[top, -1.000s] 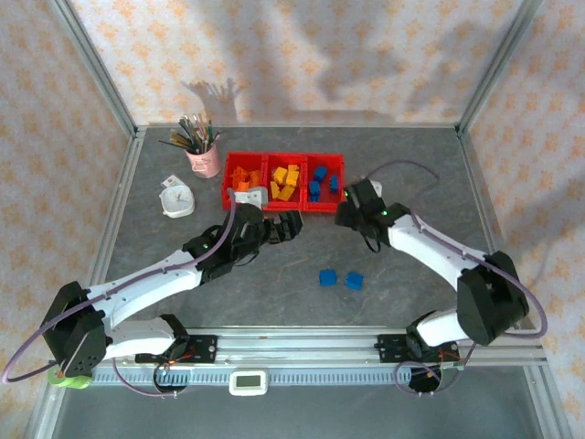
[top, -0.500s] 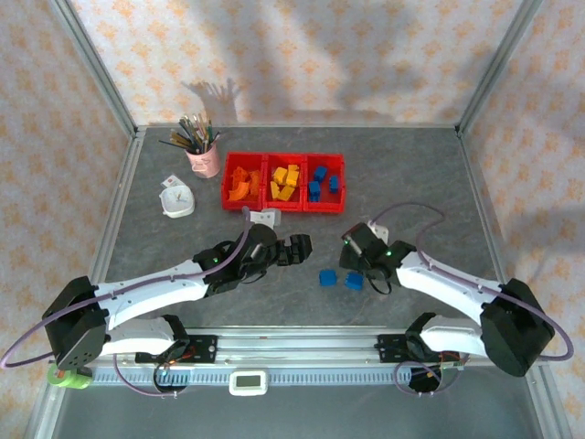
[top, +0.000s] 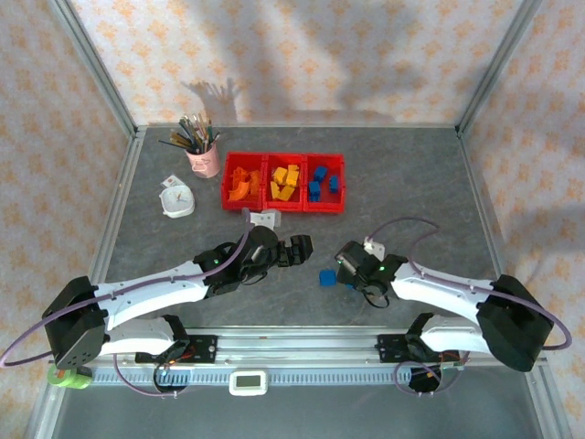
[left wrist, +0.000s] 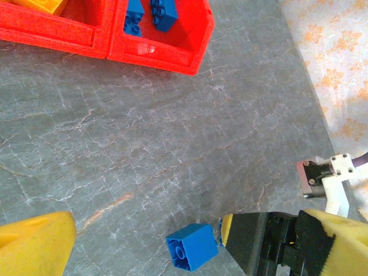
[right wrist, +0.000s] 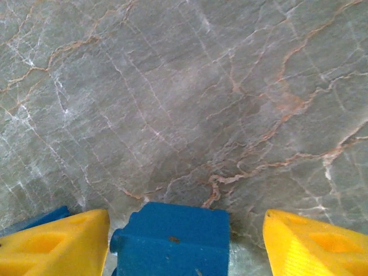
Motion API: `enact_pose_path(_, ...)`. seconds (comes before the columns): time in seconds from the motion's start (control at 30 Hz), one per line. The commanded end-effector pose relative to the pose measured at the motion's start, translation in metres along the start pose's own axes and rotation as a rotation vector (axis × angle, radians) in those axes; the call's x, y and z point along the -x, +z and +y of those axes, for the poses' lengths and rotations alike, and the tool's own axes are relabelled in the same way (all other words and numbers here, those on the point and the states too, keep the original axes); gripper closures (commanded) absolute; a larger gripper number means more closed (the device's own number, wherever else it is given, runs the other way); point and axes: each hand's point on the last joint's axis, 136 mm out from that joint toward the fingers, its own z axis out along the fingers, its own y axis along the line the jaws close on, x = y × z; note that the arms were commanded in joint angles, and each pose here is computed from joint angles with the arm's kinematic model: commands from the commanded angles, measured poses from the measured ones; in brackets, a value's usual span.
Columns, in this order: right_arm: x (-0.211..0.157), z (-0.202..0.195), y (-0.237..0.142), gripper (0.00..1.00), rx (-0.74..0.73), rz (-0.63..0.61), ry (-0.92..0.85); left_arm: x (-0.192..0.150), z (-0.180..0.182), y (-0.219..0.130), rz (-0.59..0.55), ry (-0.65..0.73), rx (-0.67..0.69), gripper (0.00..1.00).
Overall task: Sort the legos into containers by color
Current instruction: Pick up the lego from the bottom-center of the table, then place the lego in the container.
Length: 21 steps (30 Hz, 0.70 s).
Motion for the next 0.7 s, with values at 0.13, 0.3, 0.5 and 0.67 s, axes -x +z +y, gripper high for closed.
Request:
enact_pose_path(0.13,-0.001,-0.001,0.008,0.42,-0.003,-0.013,-0.008,0.003,-0.002,-0.001,-0.021,-0.002,0.009,0.01)
enact_pose_path(0.3,0.002,0.000,0.006,0.51,-0.004,-0.030,-0.024,0.005,-0.003,-0.002,-0.027,0.003,0.008,0.01)
enact_pose_path(0.5,0.023,0.012,-0.011,0.60,0.014,-0.098,-0.049,0.009,-0.005,-0.005,-0.042,0.002,0.000,0.01)
enact_pose_path(0.67,0.067,0.035,-0.037,0.61,0.047,-0.209,-0.085,0.025,-0.008,-0.012,-0.084,0.031,0.020,0.01)
